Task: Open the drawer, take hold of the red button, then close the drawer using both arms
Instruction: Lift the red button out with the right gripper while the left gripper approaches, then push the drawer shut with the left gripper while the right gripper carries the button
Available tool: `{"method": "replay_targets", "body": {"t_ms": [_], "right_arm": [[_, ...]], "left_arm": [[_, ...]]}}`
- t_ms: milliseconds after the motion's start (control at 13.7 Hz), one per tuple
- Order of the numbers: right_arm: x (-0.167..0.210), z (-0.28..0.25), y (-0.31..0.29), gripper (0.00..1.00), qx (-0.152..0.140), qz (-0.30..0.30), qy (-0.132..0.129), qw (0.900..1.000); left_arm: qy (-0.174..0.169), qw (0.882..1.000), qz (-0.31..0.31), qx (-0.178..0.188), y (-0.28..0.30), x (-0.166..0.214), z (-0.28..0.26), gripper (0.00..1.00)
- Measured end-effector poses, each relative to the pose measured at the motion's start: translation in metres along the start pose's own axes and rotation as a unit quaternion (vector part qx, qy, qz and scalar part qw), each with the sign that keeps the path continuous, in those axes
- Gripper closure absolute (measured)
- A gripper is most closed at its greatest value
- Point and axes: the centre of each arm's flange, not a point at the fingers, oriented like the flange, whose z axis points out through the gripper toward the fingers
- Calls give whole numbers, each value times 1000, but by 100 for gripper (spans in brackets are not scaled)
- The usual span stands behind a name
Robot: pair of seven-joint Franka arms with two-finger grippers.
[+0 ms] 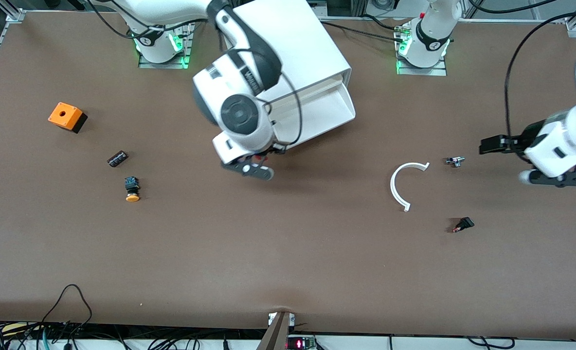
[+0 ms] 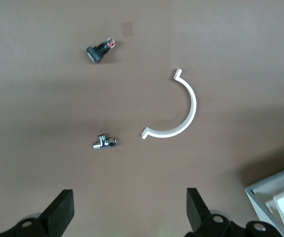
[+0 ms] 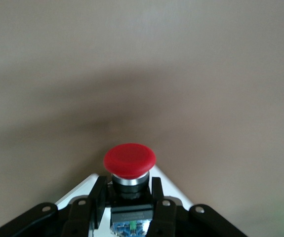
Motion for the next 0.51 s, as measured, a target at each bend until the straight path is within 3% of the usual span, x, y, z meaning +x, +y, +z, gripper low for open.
{"method": "replay_targets", "body": {"t_ms": [219,511], "right_arm": [[38,-16,54,60,-7,-79,-6,997],[88,-4,128,60,-37,-156,-12,987]], "left_arm": [[1,999,-42,12,59,3,13,0],[22,994,-106,3,160,4,64,0]]}}
